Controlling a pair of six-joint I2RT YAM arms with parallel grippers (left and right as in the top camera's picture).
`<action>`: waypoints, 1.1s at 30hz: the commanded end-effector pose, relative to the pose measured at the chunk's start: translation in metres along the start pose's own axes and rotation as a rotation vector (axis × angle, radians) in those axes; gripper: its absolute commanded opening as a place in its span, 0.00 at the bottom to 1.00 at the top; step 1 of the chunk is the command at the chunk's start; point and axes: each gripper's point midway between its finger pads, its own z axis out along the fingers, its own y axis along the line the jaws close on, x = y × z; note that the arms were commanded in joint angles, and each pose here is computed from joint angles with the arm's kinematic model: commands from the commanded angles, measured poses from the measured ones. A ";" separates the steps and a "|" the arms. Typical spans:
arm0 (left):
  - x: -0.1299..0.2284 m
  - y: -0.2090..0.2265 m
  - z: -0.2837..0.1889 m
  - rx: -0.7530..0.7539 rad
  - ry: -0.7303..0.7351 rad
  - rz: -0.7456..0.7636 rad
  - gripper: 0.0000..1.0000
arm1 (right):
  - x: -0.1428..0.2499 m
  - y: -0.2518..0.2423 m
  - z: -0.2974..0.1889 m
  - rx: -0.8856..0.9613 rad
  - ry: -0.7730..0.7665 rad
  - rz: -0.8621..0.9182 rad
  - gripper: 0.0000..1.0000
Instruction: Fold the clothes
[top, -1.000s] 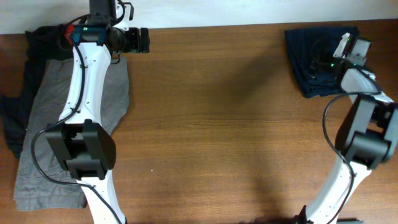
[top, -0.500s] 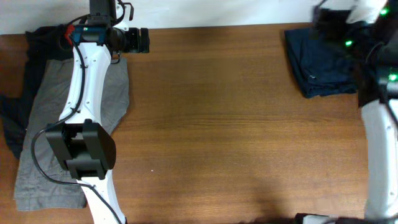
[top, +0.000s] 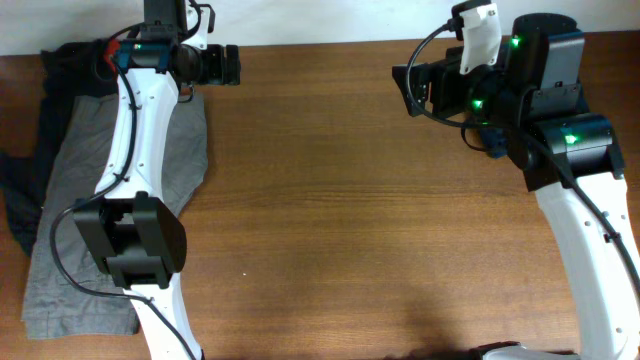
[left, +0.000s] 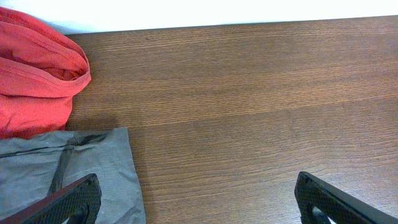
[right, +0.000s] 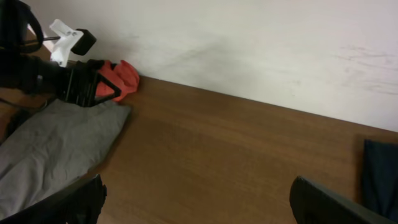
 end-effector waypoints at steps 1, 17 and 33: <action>-0.006 0.001 -0.003 -0.008 -0.016 0.021 0.99 | -0.009 0.009 -0.006 -0.028 -0.036 -0.036 0.99; -0.006 0.001 -0.003 -0.008 -0.016 0.021 0.99 | -0.029 -0.016 -0.068 0.273 -0.138 -0.130 0.99; -0.006 0.001 -0.003 -0.008 -0.016 0.021 0.99 | 0.127 -0.028 -0.112 0.290 -0.347 -0.120 0.99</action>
